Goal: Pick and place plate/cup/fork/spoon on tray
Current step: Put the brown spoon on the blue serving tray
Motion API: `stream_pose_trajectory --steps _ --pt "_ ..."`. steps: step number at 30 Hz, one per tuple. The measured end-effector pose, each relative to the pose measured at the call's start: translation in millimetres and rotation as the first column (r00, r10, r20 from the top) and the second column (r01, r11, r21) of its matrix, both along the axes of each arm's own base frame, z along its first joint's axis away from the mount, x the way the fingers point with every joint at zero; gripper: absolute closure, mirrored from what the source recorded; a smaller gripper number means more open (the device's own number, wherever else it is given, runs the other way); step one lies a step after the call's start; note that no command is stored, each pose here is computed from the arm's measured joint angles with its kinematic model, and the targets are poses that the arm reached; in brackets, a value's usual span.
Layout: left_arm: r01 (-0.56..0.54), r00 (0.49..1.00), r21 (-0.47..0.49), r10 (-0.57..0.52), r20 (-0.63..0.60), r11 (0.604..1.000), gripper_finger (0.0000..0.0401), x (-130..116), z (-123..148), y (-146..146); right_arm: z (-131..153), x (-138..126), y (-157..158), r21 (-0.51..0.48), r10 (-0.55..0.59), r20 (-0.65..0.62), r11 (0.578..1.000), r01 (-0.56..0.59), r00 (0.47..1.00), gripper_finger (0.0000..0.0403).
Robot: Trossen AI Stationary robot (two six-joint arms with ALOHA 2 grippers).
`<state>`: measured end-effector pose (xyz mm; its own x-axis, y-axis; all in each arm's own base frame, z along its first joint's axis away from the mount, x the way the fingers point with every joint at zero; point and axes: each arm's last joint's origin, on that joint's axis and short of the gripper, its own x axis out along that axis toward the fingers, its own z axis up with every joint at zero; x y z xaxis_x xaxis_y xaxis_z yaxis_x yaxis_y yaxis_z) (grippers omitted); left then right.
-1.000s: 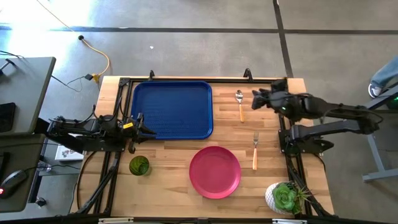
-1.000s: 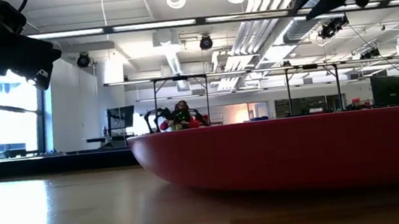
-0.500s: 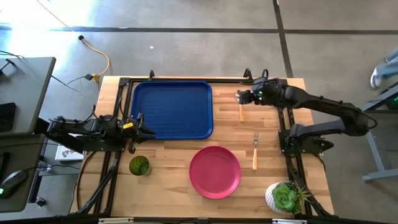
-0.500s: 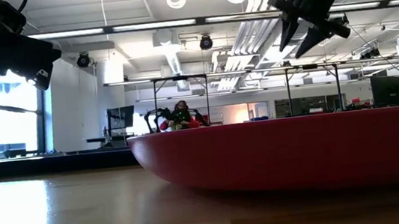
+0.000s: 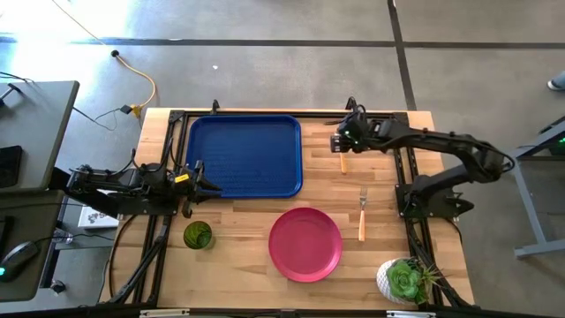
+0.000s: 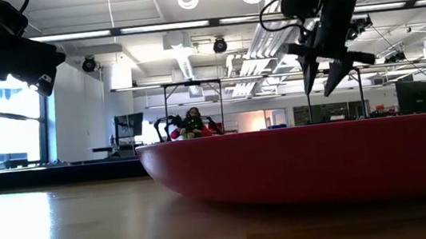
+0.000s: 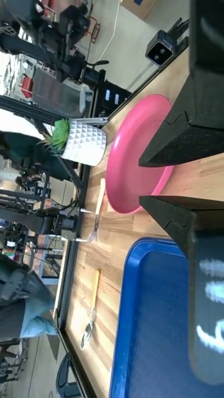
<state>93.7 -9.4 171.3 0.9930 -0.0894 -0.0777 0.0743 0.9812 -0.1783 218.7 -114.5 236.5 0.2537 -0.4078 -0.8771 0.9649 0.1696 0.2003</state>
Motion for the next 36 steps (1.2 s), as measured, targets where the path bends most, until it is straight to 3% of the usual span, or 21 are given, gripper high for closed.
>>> stream_pose_trajectory --steps 17,36 --pt "0.000 1.000 -0.003 0.000 0.021 1.000 0.0325 0 2 0 -62 24 -16 0.145 0.024 -0.187 0.989 0.003 0.982 0.0213" --pt "0.000 1.000 -0.003 0.000 0.020 1.000 0.0325 0 2 0 -97 25 -47 0.183 0.032 -0.231 0.983 0.011 0.973 0.0213"
